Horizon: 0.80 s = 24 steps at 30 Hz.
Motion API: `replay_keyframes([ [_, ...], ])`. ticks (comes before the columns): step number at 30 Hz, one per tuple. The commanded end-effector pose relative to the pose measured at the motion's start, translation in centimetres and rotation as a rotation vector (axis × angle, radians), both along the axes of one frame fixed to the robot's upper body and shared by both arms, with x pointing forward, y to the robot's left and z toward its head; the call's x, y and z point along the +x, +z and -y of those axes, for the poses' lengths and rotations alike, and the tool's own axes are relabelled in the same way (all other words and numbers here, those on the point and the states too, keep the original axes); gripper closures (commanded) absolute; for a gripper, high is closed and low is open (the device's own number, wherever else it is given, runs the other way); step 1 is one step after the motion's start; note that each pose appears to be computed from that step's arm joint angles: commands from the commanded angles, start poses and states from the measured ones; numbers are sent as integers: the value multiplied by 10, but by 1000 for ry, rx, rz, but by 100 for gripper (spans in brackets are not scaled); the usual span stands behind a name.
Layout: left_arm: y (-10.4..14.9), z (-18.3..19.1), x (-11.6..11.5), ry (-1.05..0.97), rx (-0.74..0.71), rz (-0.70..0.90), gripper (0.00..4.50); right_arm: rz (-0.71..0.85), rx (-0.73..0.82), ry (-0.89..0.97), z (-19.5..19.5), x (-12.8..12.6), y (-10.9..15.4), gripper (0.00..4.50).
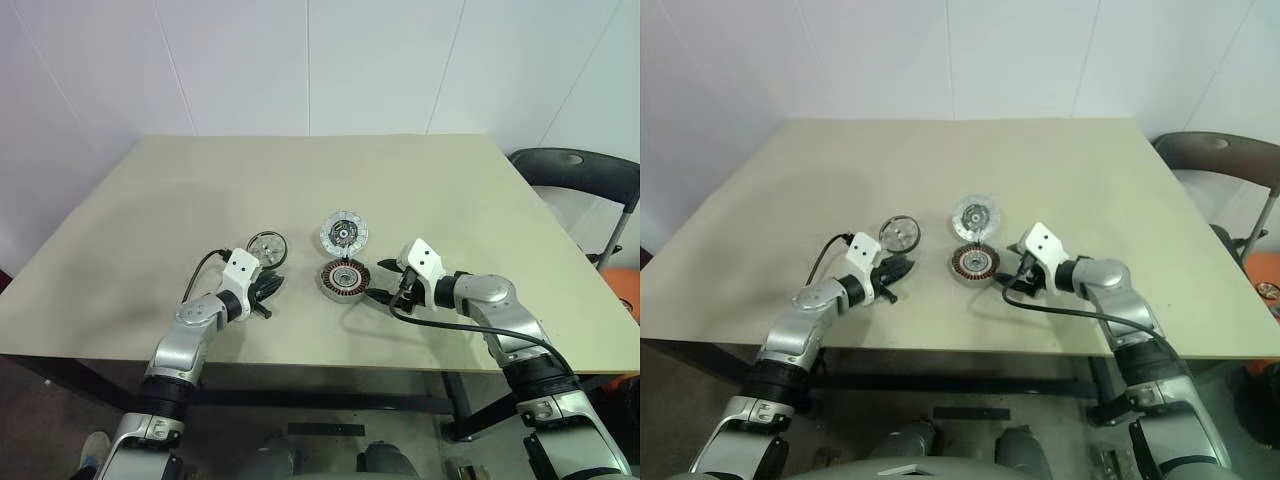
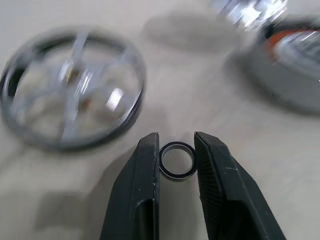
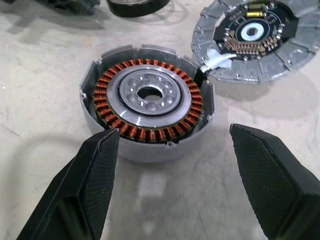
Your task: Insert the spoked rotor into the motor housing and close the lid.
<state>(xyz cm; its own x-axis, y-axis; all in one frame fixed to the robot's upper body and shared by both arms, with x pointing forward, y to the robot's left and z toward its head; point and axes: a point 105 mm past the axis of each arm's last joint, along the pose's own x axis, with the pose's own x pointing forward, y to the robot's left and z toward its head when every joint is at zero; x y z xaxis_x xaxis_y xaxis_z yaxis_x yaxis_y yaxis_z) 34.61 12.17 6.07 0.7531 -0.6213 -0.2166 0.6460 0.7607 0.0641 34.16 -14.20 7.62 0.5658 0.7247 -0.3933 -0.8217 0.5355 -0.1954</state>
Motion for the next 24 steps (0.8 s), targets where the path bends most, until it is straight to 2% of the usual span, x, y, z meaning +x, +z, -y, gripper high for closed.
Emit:
replay_keyframes([
  [1,32,19,-2,-96,-24,127,377,46,3,17,-4,4,12,78],
  [7,47,30,10,-132,-34,161,377,47,0,20,-4,6,13,78],
  [15,40,40,29,-204,-38,118,377,52,0,11,4,9,19,78],
  [24,38,73,32,-390,-117,58,377,1,37,28,16,-2,29,78],
])
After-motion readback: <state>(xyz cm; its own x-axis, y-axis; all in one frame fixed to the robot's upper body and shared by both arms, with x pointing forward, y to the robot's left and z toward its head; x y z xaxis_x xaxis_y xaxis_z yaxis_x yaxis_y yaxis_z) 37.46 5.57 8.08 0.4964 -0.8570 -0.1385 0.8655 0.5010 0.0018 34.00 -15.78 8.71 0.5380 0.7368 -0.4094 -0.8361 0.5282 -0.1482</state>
